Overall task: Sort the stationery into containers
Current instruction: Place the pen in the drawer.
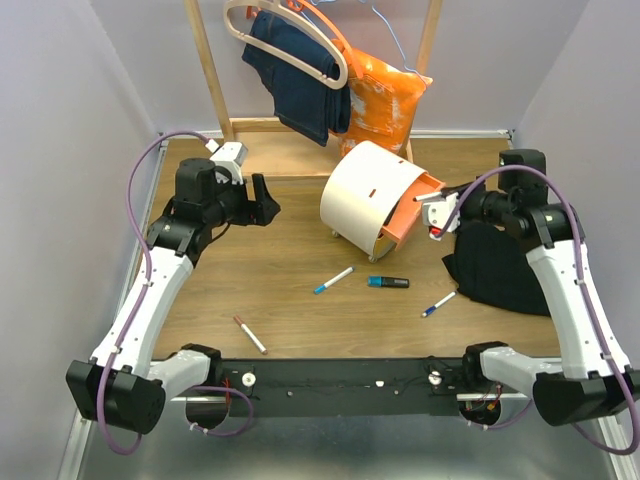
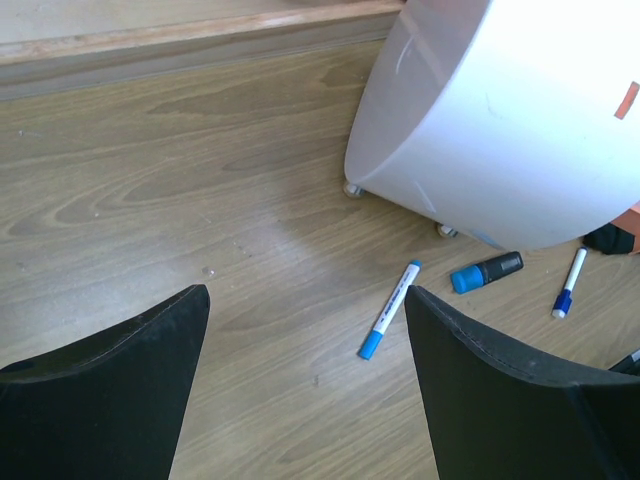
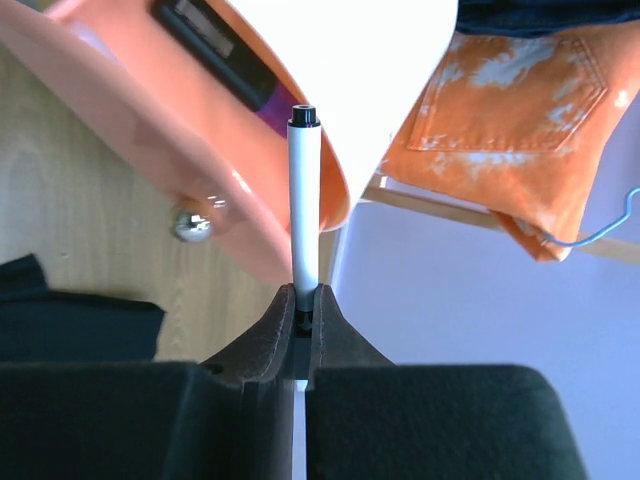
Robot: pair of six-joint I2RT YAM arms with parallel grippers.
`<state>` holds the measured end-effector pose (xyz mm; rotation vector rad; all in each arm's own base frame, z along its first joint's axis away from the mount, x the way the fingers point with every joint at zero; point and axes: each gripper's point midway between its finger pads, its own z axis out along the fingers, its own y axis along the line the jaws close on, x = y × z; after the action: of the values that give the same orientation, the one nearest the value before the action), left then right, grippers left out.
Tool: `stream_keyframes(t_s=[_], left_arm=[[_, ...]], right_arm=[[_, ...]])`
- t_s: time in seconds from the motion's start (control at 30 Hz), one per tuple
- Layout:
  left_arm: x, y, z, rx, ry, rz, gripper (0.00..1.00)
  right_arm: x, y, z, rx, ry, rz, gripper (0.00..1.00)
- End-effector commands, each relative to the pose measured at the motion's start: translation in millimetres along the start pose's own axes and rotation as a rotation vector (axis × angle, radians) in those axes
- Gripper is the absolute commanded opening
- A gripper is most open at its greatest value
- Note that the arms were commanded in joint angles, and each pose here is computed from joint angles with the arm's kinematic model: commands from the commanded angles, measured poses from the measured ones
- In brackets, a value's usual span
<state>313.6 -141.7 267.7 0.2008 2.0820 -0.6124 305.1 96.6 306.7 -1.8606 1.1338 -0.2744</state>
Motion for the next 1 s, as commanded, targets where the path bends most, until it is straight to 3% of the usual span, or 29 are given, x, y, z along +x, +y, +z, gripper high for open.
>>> stream_keyframes(t_s=[0.0, 0.33, 0.43, 0.47, 0.67, 0.83, 0.87, 0.97], left_arm=[[0, 2, -9, 0.017, -0.030, -0.058, 0.88], [0, 10, -16, 0.001, -0.048, -0.090, 0.88], [0, 12, -16, -0.002, -0.051, -0.098, 0.88], [0, 12, -17, -0.001, -0.053, -0.104, 0.88], [1, 14, -14, -0.001, -0.048, -0.115, 0.89], [-3, 13, -12, 0.009, -0.055, -0.121, 0.89], [-3, 12, -12, 0.011, -0.054, -0.118, 0.99], [-3, 12, -12, 0.016, -0.050, -0.105, 0.99]], right_arm=[[-5, -32, 6, 0.047, -0.026, -0.168, 0.10], [-1, -18, 33, -0.039, -0.036, -0.269, 0.11], [1, -16, 40, -0.038, -0.027, -0.292, 0.18], [2, -15, 41, -0.033, -0.024, -0.294, 0.26], [-1, -18, 41, 0.004, -0.036, -0.297, 0.45], [-6, -29, 32, 0.057, -0.035, -0.279, 0.47], [-8, -33, 28, 0.077, -0.035, -0.243, 0.49], [-21, -53, 5, 0.193, -0.053, -0.099, 0.50]])
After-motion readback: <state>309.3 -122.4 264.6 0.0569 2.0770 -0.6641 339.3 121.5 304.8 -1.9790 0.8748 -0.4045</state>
